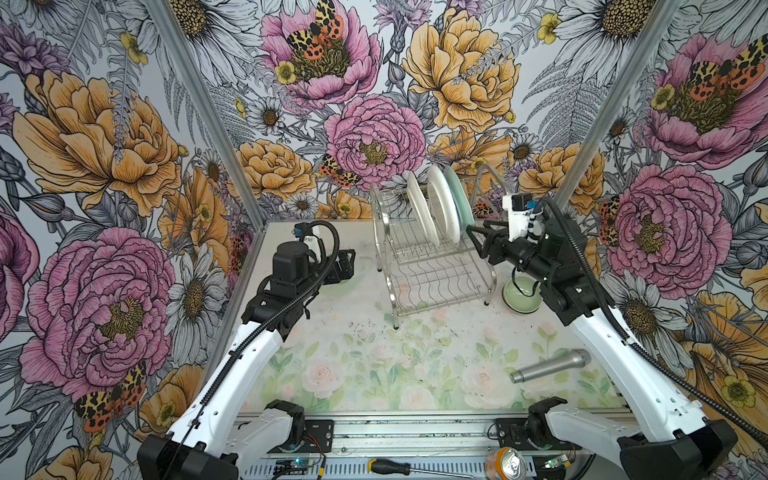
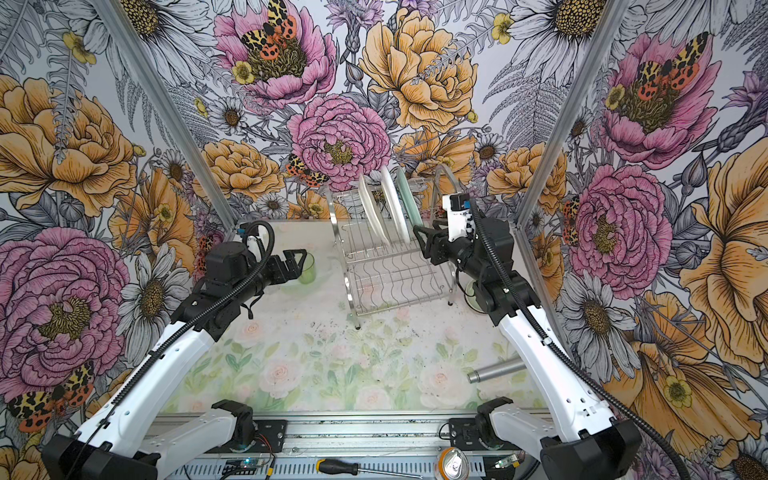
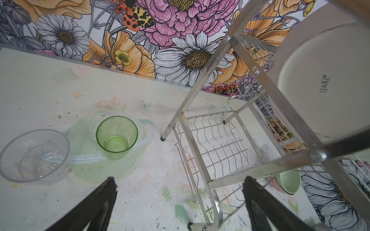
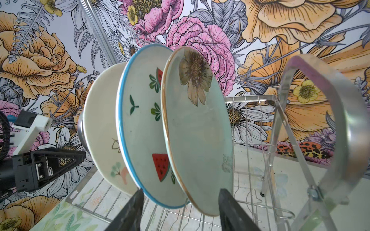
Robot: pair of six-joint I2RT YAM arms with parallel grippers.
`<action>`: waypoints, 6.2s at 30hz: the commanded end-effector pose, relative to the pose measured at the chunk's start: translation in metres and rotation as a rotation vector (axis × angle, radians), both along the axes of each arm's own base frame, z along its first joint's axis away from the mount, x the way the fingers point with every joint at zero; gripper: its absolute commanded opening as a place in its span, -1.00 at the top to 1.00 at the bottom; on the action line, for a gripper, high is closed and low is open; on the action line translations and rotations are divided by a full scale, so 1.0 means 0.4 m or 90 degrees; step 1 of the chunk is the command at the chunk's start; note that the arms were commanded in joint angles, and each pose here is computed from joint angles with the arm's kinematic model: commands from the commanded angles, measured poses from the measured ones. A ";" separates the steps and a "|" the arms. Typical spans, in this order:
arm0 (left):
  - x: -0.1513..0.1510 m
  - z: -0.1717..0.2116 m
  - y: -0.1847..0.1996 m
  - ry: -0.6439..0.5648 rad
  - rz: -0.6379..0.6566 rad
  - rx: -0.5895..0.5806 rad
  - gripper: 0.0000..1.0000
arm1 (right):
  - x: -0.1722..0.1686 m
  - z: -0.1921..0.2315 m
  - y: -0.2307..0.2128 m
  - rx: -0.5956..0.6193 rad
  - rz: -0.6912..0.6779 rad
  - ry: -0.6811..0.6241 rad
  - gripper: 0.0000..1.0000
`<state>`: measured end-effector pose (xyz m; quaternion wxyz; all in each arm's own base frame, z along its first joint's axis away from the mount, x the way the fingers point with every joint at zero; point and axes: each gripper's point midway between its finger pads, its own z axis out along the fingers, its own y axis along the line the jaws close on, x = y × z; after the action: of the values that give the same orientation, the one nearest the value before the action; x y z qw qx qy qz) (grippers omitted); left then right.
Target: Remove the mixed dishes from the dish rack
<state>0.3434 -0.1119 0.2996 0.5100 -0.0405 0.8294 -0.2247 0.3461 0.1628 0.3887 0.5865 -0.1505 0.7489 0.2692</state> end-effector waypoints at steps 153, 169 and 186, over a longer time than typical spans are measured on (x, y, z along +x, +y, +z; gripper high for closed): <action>-0.338 0.358 -0.118 -0.173 -0.234 -0.294 -0.92 | -0.311 0.274 0.232 -0.341 -0.010 -0.497 1.00; -0.414 0.432 -0.084 -0.224 -0.241 -0.315 -0.94 | -0.340 0.206 0.344 -0.487 -0.035 -0.546 1.00; -0.391 0.399 -0.106 -0.185 -0.252 -0.310 -0.97 | -0.336 0.158 0.450 -0.642 -0.153 -0.643 1.00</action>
<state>0.1897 -0.1487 0.4626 0.5615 0.0254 0.6547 -0.5054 0.2139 0.3633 0.3979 0.6897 -0.5153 0.4266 -0.2771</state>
